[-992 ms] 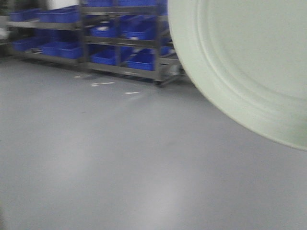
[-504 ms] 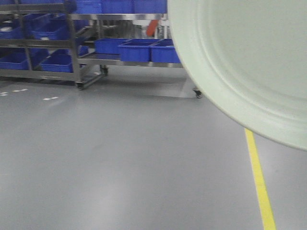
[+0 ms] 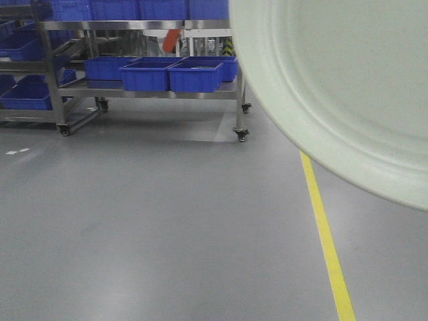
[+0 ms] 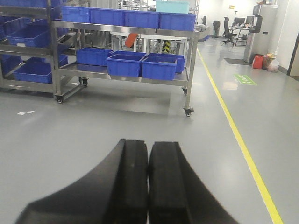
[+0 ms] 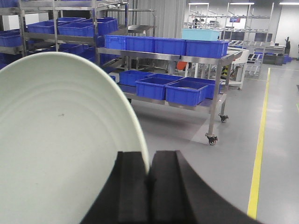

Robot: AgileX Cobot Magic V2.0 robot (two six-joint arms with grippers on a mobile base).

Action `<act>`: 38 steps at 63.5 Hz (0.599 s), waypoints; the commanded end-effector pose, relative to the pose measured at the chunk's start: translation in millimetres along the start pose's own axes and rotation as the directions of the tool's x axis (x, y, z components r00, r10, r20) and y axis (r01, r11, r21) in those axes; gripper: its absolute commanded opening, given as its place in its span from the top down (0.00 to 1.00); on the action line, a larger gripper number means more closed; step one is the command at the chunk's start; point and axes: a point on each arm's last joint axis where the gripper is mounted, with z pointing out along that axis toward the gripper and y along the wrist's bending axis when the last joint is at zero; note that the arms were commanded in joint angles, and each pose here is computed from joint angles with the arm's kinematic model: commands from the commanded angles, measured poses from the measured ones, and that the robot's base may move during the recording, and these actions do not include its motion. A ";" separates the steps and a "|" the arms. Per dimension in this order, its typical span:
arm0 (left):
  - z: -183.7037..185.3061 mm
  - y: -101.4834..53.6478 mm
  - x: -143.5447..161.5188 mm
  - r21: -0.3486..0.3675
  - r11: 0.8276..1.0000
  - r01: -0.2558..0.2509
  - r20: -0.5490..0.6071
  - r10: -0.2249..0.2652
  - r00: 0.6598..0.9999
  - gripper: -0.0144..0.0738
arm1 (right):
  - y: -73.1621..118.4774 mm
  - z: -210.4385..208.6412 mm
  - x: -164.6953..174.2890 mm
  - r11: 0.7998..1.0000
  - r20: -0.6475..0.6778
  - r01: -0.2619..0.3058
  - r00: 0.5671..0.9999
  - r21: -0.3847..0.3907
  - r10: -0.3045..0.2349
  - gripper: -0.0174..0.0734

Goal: Place green plate on second shelf with right arm
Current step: 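Drive the base across the floor holding the plate in the right gripper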

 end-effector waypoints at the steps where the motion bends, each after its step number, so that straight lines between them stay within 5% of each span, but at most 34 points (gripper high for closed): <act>1: -0.1 -0.1 5.4 0.011 1.000 0.007 0.058 -0.008 0.998 0.69 | 4.0 0.2 -14.3 0.999 0.055 0.008 0.998 -0.045 -0.005 0.77; 38: -0.1 -0.1 5.4 0.011 1.000 0.007 0.058 -0.008 0.998 0.69 | 4.0 0.2 -14.3 0.999 0.055 0.008 0.998 -0.045 -0.005 0.77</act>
